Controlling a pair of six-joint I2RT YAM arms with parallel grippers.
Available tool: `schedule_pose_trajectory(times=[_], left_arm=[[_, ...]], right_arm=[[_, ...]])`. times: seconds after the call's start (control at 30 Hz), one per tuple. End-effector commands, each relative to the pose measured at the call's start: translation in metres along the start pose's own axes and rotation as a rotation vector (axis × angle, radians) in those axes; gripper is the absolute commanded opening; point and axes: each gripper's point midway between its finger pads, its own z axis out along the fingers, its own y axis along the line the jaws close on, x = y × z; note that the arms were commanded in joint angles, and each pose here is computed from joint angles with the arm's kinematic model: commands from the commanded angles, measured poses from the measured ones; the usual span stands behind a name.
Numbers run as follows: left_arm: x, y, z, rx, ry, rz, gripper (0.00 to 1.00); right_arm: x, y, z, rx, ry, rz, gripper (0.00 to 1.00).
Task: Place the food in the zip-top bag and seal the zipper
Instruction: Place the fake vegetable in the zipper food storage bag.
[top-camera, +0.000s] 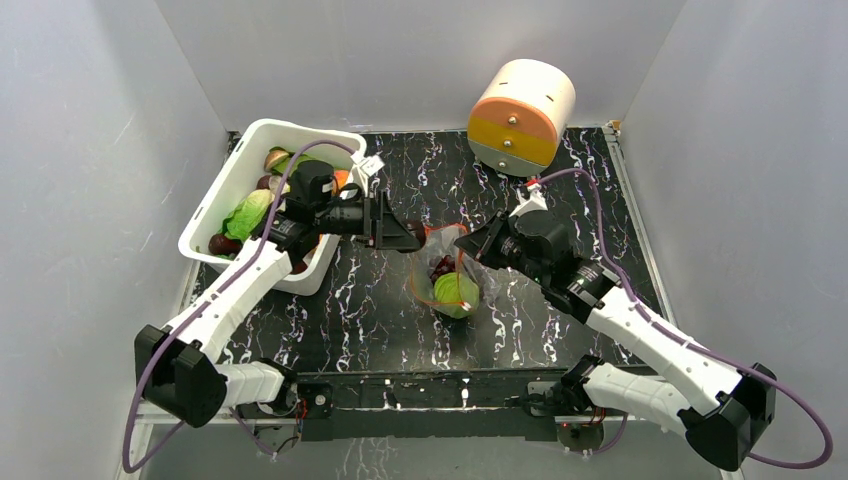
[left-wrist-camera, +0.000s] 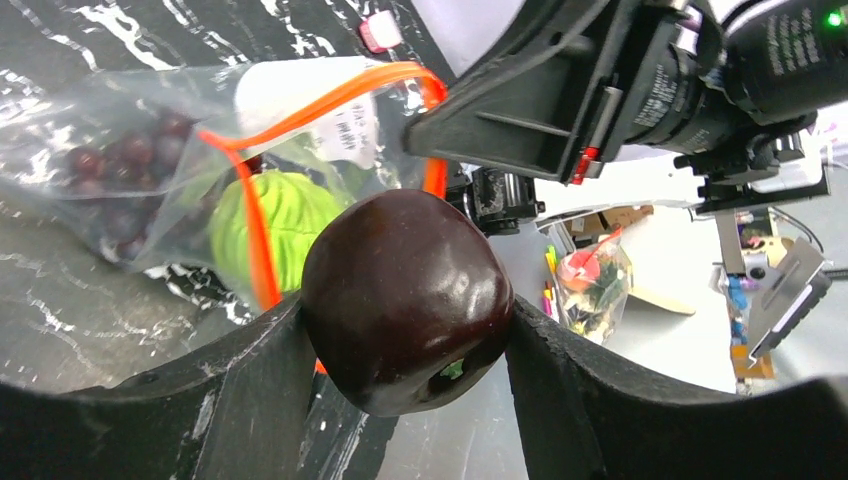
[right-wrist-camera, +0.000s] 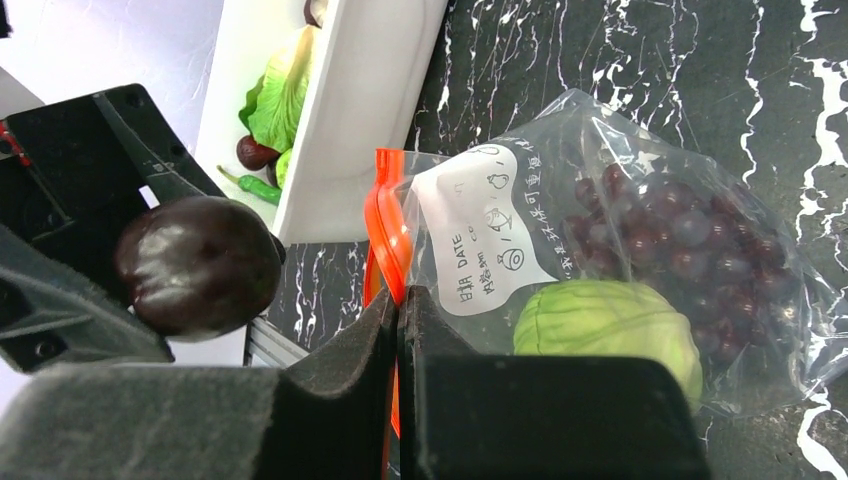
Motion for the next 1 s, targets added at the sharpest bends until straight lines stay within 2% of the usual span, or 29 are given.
schedule_pose_trajectory(times=[0.0, 0.47, 0.63, 0.87, 0.97], left_arm=[[-0.004, -0.021, 0.011, 0.058, -0.011, 0.089, 0.30], [0.018, -0.001, 0.050, -0.068, 0.062, 0.214, 0.33], [0.022, -0.001, 0.061, -0.053, 0.078, 0.249, 0.35], [0.018, 0.045, 0.055, -0.297, 0.039, 0.285, 0.35], [0.016, 0.059, 0.050, -0.372, 0.033, 0.308, 0.42]], right_arm=[[-0.024, 0.038, -0.004, -0.112, -0.055, 0.006, 0.00], [-0.031, 0.052, -0.008, -0.162, -0.070, 0.015, 0.00], [-0.028, 0.050, -0.009, -0.180, -0.078, 0.060, 0.00], [-0.032, 0.056, -0.011, -0.196, -0.087, 0.061, 0.00], [-0.036, 0.063, -0.016, -0.217, -0.092, 0.054, 0.00]])
